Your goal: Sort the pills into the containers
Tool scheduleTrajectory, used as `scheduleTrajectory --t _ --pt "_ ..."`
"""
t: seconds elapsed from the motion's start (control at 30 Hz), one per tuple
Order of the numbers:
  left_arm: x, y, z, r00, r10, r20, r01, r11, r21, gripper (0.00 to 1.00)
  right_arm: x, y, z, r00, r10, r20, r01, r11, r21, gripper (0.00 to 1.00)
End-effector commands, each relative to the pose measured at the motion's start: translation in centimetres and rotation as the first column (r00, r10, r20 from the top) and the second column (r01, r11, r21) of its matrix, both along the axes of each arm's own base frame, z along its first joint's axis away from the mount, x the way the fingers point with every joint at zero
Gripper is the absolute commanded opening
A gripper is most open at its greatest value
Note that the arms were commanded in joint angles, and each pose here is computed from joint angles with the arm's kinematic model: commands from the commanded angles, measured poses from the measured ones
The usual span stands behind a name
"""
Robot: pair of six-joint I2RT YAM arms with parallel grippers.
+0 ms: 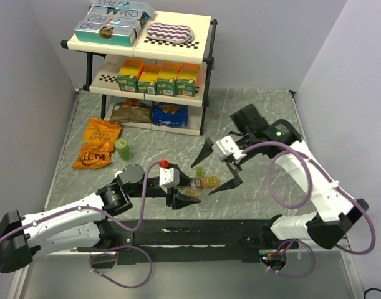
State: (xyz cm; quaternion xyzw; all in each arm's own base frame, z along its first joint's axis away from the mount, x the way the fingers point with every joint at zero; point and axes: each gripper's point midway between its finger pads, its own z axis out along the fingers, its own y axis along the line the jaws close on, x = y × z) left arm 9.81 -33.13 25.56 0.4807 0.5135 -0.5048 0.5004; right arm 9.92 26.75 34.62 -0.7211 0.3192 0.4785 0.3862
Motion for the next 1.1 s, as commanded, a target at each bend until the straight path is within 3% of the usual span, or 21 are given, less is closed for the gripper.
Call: scheduleTrajectory --t 0.0,0.17,0.37,0.47,0.6,0.7,0.8,0.83,0.97,1.03,1.07 --pt "-1.0 -0.2 3.0 0.995 -0.08 0.052 0.082 0.996 -0.041 0.01 -2.7 -0.1 -1.4 0.995 0.064 -0.081 -0.071 0.994 -0.078 0.96" --pt "-1.0 -0.3 3.1 0.995 -0.089 0.054 0.092 0.995 -0.044 0.01 -2.4 0.1 -2.6 0.995 0.034 -0.092 -0.047 0.988 -0.146 0.85" --pt "-1.0 -0.3 3.5 0.995 -0.084 0.058 0.087 0.995 -0.05 0.01 -1.7 0.5 -3.2 0.997 0.005 -0.074 -0.018 0.985 -0.17 0.58" --pt "-1.0 -0.1 3.7 0.995 -0.078 0.058 0.082 0.995 -0.063 0.01 -0.9 0.7 -3.6 0.999 -0.023 -0.044 0.015 0.984 -0.177 0.51" --pt "0.2 0.2 4.7 0.998 0.009 0.058 -0.002 0.994 -0.108 0.01 0.9 1.5 -3.9 0.991 -0.132 -0.032 0.123 0.973 -0.194 0.32" --pt "2.8 1.1 5.3 0.984 0.178 0.03 -0.171 0.973 -0.156 0.01 4.3 2.2 -4.2 0.945 -0.326 -0.028 0.311 0.921 -0.232 0.27" --pt "6.6 2.5 6.1 0.914 0.404 -0.034 -0.401 0.888 -0.227 0.01 6.5 2.3 -5.1 0.858 -0.489 -0.16 0.431 0.853 -0.292 0.24" --pt "8.3 3.5 6.9 0.859 0.506 -0.073 -0.506 0.82 -0.266 0.01 7.6 2.8 -4.6 0.798 -0.549 -0.247 0.477 0.827 -0.297 0.24" --pt "11.1 4.3 7.6 0.748 0.646 -0.15 -0.657 0.693 -0.297 0.01 10.7 2.6 -6.6 0.638 -0.676 -0.369 0.575 0.737 -0.355 0.22" --pt "11.9 3.6 7.0 0.728 0.667 -0.158 -0.681 0.678 -0.277 0.01 11.3 2.2 -7.3 0.586 -0.704 -0.4 0.592 0.71 -0.382 0.21" --pt "11.8 3.1 7.5 0.74 0.656 -0.146 -0.667 0.688 -0.286 0.01 11.2 2.3 -7.2 0.595 -0.696 -0.402 0.588 0.718 -0.371 0.22"
